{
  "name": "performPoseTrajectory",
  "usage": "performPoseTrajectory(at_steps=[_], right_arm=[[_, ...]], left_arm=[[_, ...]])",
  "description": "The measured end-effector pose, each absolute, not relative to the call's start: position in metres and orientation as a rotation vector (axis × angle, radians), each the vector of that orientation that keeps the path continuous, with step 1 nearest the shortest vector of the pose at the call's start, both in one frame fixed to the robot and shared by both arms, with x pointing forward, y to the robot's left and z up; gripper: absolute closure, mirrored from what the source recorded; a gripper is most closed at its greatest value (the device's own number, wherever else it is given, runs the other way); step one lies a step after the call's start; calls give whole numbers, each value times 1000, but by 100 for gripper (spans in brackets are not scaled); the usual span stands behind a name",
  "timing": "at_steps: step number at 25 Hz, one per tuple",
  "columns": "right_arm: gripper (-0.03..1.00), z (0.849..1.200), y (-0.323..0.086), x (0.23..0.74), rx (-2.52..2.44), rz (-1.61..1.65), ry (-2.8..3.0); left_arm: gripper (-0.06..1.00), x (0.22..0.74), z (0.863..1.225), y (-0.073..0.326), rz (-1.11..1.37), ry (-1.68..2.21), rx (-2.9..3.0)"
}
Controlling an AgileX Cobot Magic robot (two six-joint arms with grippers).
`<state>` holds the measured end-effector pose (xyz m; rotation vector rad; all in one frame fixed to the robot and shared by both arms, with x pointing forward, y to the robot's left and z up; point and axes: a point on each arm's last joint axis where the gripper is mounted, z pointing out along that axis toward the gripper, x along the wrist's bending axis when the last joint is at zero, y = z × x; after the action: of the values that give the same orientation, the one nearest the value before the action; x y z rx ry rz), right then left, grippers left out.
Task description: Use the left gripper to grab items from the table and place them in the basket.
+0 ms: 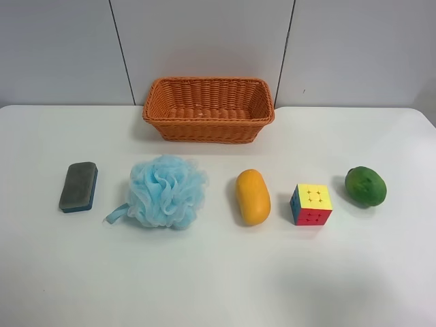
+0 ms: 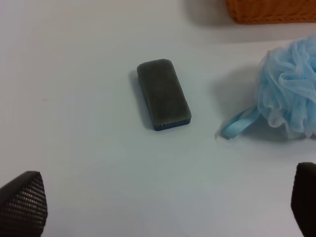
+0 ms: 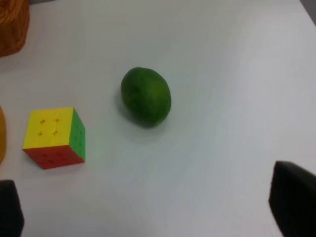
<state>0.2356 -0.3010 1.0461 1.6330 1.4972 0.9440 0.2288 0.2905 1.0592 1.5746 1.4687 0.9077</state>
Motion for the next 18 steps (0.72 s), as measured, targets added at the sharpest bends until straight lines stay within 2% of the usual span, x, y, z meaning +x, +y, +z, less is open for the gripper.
performPoseTrajectory(at_steps=[18], right_arm=[[-2, 1046, -301, 236, 1633, 944, 1497]], left_arm=[[-5, 229, 1060, 291, 911, 1466, 1571]])
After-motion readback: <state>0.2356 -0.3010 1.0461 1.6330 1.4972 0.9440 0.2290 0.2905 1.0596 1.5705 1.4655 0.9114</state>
